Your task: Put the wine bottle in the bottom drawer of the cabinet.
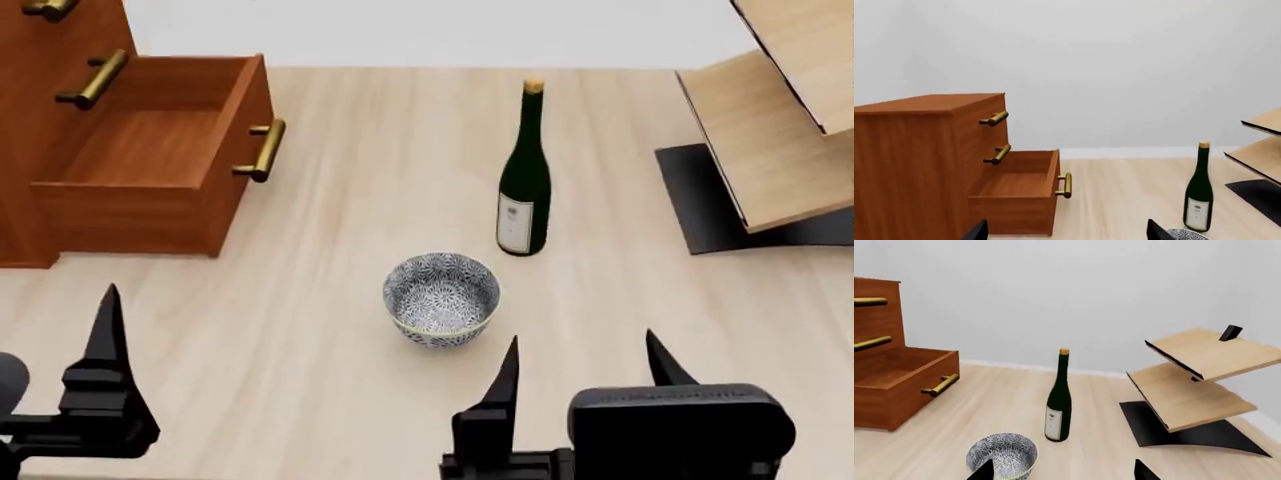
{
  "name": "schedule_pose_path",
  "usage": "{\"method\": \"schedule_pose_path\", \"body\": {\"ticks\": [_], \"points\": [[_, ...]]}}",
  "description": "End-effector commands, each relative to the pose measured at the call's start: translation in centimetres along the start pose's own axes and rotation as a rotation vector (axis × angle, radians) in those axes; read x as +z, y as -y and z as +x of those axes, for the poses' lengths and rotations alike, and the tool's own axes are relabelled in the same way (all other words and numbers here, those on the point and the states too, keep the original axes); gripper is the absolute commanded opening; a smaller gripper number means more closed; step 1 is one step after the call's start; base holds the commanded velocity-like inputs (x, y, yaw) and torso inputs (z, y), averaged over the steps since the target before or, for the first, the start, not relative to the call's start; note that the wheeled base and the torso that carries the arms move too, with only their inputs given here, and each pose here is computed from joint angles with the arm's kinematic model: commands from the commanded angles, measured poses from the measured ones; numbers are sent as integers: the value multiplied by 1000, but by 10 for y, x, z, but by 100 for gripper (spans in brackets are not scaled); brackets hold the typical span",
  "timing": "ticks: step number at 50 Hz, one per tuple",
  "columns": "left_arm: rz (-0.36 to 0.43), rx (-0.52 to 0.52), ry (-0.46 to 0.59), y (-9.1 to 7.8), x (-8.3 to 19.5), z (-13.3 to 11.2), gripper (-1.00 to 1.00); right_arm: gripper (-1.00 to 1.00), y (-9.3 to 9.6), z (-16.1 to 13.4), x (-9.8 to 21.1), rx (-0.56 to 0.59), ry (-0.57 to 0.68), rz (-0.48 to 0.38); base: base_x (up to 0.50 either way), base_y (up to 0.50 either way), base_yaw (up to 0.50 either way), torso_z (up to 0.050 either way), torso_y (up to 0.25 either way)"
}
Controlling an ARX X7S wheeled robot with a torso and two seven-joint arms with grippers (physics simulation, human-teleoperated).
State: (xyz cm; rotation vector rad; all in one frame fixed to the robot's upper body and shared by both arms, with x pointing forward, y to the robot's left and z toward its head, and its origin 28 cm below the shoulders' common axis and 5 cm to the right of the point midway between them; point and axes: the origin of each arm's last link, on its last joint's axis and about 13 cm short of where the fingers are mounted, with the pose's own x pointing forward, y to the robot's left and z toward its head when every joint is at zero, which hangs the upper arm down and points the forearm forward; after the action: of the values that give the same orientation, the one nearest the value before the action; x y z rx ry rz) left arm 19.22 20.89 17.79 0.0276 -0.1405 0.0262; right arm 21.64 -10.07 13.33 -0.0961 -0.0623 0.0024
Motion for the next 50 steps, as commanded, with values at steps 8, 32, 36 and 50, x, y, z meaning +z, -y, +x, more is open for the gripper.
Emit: {"method": "schedule_pose_path", "body": {"ticks": [8, 32, 36, 50], "points": [[-9, -1, -19, 0, 5, -4, 100, 100, -1, 6, 0, -17, -39, -28, 0, 0, 0, 50, 29], [20, 45, -18, -2, -1, -3, 100, 100, -1, 8, -7, -27, -30, -23, 0, 0, 0, 9, 4], [-6, 81, 21, -10, 0, -2, 100, 100, 1, 8, -6, -25, -21, -13, 0, 0, 0, 0, 0], [-33, 479, 32, -81, -1, 31, 100, 100, 7, 11, -2, -65, -12, -33, 0, 0, 0, 0, 0]]}}
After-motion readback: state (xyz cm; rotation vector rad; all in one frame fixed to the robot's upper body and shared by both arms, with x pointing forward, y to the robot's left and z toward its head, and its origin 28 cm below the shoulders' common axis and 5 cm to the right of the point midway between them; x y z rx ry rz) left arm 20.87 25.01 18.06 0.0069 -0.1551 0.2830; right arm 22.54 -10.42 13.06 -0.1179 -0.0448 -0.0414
